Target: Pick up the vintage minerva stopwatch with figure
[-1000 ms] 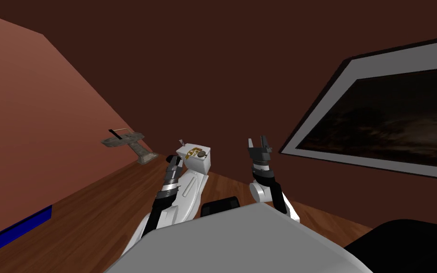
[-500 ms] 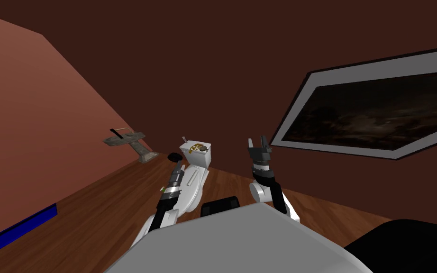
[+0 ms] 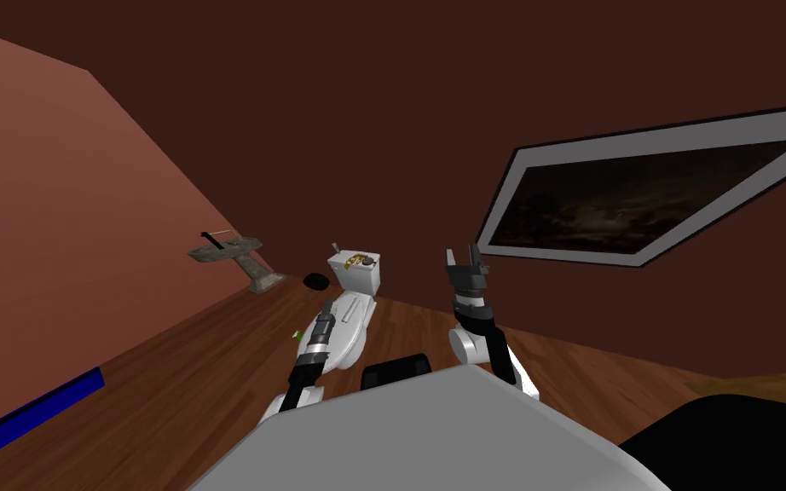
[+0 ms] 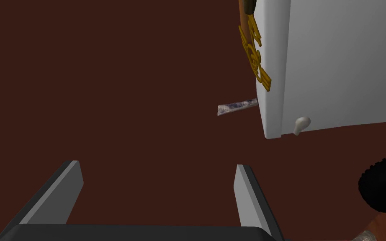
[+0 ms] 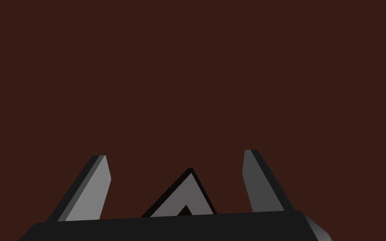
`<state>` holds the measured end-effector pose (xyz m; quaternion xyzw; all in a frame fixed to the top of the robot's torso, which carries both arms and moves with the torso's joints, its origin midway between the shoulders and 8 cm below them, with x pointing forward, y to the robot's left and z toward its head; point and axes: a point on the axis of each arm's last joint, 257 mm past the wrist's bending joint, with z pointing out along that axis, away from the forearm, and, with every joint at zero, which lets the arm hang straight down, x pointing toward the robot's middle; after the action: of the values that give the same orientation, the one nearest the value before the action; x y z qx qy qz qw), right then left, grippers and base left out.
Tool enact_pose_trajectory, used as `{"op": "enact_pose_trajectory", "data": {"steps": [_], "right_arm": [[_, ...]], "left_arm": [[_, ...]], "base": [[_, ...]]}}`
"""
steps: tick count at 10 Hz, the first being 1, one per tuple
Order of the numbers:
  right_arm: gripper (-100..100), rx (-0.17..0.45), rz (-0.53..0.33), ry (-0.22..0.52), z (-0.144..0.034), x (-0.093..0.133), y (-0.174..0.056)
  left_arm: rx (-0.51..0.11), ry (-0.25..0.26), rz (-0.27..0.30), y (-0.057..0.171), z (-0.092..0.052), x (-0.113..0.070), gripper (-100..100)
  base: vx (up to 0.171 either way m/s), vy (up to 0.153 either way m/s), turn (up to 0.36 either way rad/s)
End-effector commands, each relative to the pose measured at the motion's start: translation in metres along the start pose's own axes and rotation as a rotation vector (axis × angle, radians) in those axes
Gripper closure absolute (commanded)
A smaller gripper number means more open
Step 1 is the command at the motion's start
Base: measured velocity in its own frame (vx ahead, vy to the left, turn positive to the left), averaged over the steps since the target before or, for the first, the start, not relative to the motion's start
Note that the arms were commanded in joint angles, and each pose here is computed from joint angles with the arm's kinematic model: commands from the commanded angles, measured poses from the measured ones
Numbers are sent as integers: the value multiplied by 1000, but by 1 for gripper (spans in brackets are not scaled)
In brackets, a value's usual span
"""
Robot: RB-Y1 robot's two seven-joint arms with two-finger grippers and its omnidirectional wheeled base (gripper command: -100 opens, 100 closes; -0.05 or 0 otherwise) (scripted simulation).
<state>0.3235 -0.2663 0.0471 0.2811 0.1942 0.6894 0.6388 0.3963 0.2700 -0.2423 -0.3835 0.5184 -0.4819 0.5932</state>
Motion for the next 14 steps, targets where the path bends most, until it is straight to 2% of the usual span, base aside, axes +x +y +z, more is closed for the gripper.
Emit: {"op": "enact_pose_trajectory", "data": {"steps": [1,5,7,14], "right_arm": [[0,0,0,0,0,0,0],[0,0,0,0,0,0,0],[0,0,0,0,0,0,0],[0,0,0,0,0,0,0]], "left_arm": [[-37,12,-2,19,-4,6,-100],[-103,36,-35,53,-12,21,-100],[-125,46,-67,65,-13,30,-100],[-165,68,-227,89,-10,62,-100]], "base": [[-83,24,-44],[-2,14,-41],[85,12,-25],[194,3,-19]]}}
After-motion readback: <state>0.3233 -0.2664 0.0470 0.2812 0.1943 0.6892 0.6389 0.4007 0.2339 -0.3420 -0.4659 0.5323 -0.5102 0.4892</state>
